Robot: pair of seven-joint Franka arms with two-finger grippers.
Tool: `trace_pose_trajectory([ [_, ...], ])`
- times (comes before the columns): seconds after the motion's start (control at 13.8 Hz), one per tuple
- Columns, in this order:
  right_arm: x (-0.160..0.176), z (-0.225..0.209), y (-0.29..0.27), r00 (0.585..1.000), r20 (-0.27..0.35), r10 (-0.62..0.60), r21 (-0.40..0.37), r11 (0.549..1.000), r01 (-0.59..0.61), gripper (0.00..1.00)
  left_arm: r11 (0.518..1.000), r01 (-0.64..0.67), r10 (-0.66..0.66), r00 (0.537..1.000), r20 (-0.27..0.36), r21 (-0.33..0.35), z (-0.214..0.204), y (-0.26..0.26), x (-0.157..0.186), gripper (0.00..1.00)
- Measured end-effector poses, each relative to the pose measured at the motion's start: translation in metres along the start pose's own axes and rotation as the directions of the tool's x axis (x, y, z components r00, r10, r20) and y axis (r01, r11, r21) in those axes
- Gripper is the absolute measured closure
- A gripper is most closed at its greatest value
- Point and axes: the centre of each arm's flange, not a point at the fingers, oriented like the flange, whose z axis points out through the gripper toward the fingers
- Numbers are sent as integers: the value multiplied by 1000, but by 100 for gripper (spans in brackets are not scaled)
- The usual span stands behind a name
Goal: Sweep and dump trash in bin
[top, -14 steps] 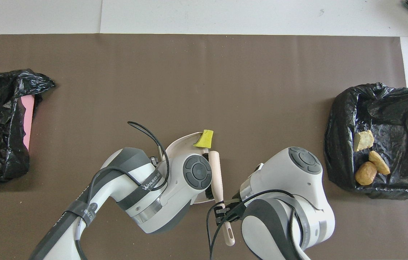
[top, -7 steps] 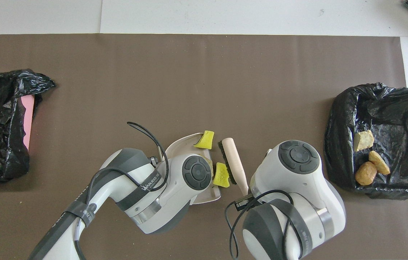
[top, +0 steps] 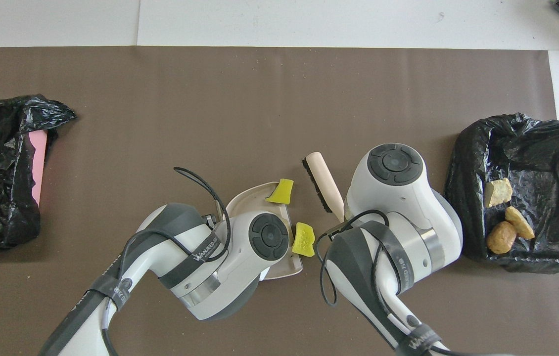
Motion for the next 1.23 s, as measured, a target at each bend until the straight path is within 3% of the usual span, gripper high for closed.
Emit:
trace_pose_trajectory([
  [0.36,3,36,-21,997,77,-4,74,997,-1,74,1000,0,0,1000,-2,0,1,0,0,68],
  [0.72,-27,53,-43,992,109,-59,325,946,20,74,1000,1,-1,1000,-8,2,2,-2,0,68],
  [0.94,-34,53,-45,993,104,-64,350,937,24,74,1000,-2,2,1000,-11,2,4,-3,-1,68],
  [1.23,-34,53,-43,993,102,-61,326,945,25,74,999,-37,37,999,-22,-11,11,-23,-15,68],
])
